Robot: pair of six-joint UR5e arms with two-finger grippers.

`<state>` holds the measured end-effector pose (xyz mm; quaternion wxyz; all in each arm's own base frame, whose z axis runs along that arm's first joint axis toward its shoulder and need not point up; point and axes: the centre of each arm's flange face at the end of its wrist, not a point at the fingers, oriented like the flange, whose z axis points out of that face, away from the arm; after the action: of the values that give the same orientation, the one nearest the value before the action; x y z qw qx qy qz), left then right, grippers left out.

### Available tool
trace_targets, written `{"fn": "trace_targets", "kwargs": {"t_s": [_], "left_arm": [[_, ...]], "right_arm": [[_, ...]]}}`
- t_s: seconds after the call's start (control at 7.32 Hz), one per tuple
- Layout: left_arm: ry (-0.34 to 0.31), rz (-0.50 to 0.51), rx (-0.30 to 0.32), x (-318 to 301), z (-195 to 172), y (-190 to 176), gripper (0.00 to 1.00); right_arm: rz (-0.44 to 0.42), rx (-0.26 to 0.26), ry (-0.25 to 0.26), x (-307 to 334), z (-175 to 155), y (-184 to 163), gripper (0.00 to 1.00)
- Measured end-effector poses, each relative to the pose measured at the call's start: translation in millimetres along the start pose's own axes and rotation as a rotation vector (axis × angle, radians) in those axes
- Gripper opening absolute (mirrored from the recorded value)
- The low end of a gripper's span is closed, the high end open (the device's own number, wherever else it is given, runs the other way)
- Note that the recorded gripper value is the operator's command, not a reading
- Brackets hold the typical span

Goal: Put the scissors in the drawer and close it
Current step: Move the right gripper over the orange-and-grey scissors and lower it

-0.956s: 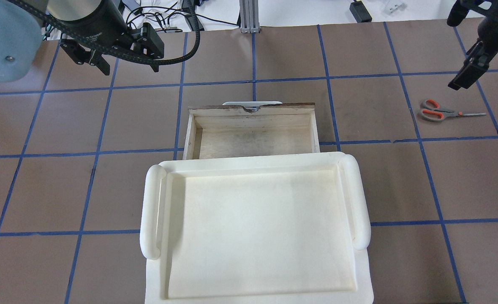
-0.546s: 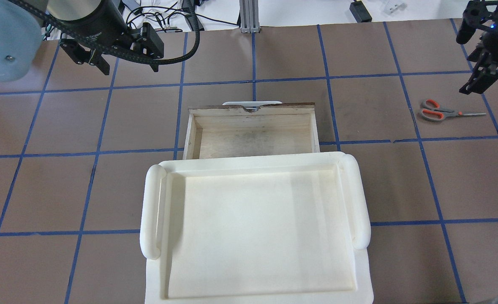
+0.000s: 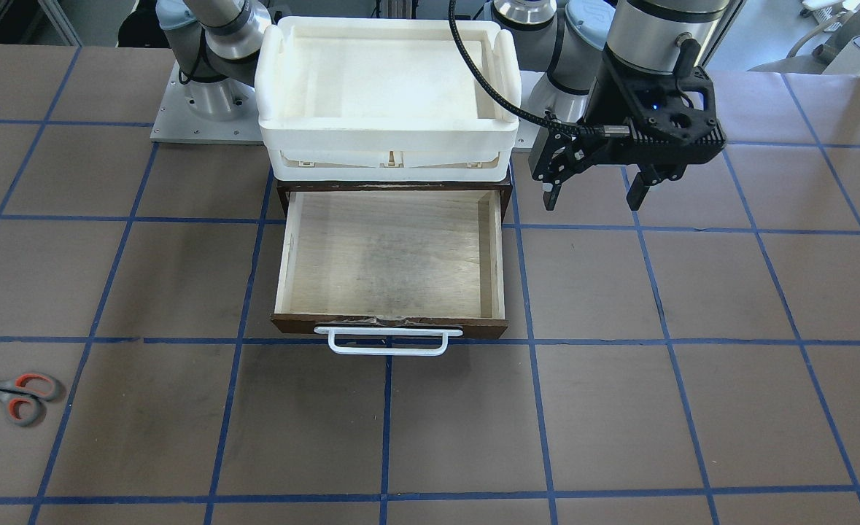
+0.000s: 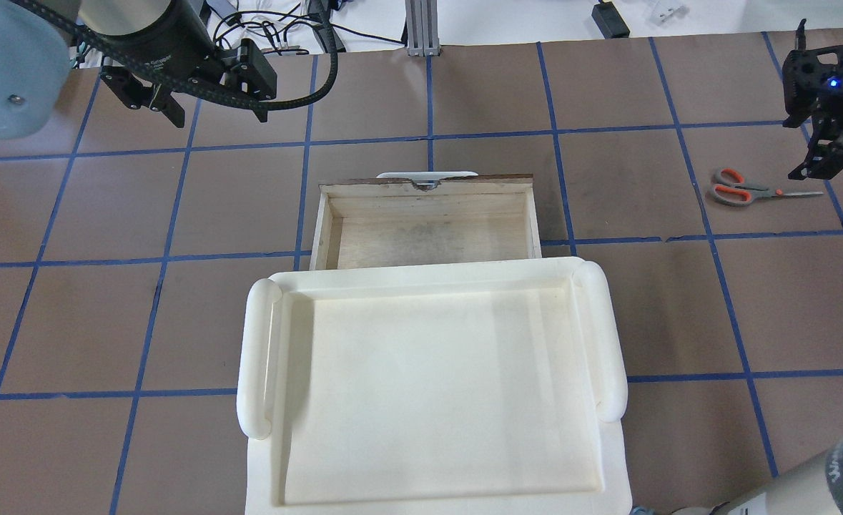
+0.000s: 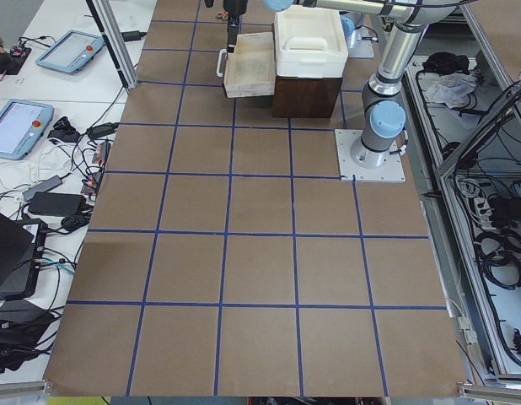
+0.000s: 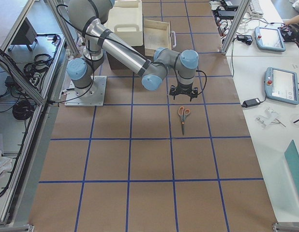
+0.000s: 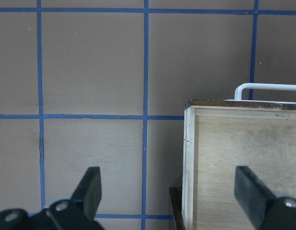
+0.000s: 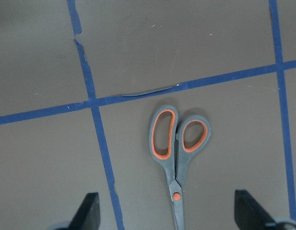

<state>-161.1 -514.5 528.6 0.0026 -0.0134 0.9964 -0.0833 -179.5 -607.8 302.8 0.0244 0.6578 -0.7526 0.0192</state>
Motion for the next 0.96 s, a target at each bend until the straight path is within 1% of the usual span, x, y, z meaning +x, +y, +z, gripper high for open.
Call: {"fn": "trace_targets", "kwargs": {"t_s": [0.27,0.41,0.68,0.82,0.96], "left_arm": [[0.002,0.0,0.0,0,0,0,1.0],[0.002,0.0,0.0,0,0,0,1.0],[0.004,0.0,0.0,1,0,0,1.0],[0.004,0.001,0.0,1,0,0,1.0],[0.004,0.0,0.0,1,0,0,1.0]], "right_arm": [[-0.114,-0.013,0.002,9,26,6,1.0],[-0.134,-0.014,-0.003,11,39,11,1.0],[-0.126,-0.003,-0.036,11,66,32,1.0],[-0.135,-0.001,-0.044,10,77,40,1.0],[-0.146,-0.007,-0.04,12,87,45,1.0]]}}
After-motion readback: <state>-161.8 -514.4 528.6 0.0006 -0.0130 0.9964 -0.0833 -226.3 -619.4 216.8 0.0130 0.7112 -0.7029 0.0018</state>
